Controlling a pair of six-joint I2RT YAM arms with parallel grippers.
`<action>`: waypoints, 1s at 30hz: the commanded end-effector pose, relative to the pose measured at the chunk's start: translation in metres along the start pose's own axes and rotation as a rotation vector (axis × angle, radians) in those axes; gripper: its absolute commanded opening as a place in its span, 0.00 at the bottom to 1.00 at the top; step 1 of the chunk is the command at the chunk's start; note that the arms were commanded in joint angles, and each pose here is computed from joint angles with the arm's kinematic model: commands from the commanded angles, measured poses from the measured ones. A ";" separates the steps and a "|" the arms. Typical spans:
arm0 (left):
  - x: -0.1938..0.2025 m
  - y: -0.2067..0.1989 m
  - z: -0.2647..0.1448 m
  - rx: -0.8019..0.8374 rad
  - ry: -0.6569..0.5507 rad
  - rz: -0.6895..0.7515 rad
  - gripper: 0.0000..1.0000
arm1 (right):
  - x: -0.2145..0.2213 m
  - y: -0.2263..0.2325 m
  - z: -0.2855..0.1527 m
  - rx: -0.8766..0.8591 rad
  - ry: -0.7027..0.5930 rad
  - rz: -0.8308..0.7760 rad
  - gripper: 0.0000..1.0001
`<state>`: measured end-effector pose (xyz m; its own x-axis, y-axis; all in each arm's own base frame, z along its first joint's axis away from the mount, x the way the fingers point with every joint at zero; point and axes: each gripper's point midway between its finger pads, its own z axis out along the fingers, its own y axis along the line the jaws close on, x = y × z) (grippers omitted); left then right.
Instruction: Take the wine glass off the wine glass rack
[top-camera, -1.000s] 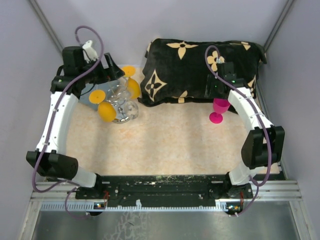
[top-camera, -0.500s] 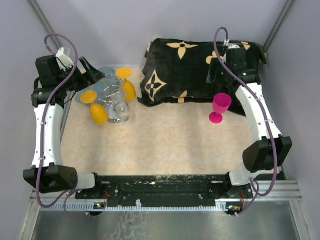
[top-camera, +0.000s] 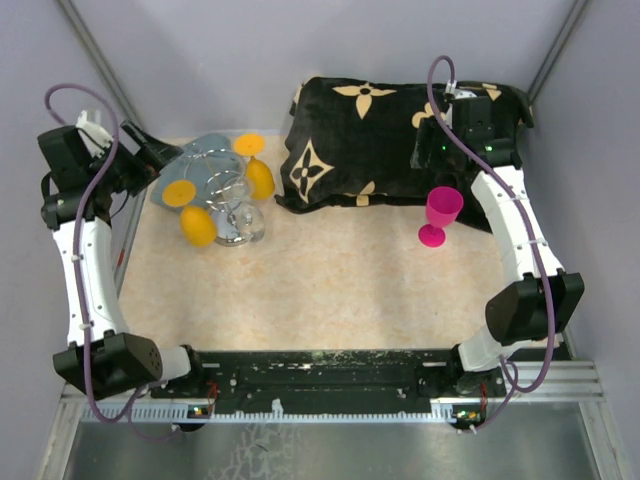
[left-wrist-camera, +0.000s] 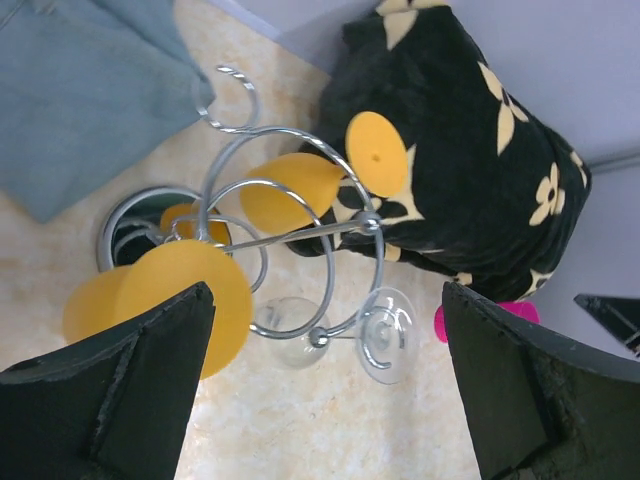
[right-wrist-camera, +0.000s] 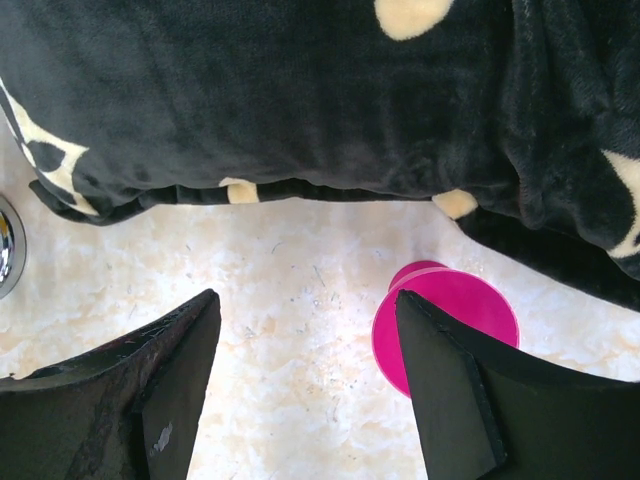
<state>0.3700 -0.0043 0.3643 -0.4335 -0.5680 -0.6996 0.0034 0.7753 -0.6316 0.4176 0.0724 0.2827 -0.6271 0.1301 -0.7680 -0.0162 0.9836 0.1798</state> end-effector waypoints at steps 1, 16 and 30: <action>0.003 0.012 -0.013 0.012 -0.001 -0.157 0.99 | -0.025 0.009 -0.022 -0.041 -0.090 0.005 0.71; 0.024 0.050 -0.024 -0.041 0.003 -0.343 0.90 | -0.020 0.012 -0.020 -0.066 -0.077 0.003 0.72; 0.059 0.069 -0.016 0.064 0.068 -0.531 0.77 | -0.015 0.012 -0.019 -0.069 -0.073 -0.003 0.72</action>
<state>0.3301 0.0290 0.2826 -0.4202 -0.8572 -0.2976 -0.2399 0.4212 -0.8747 0.4143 0.0798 0.2782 -0.6402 0.1274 -0.7576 -0.0490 0.9774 0.2058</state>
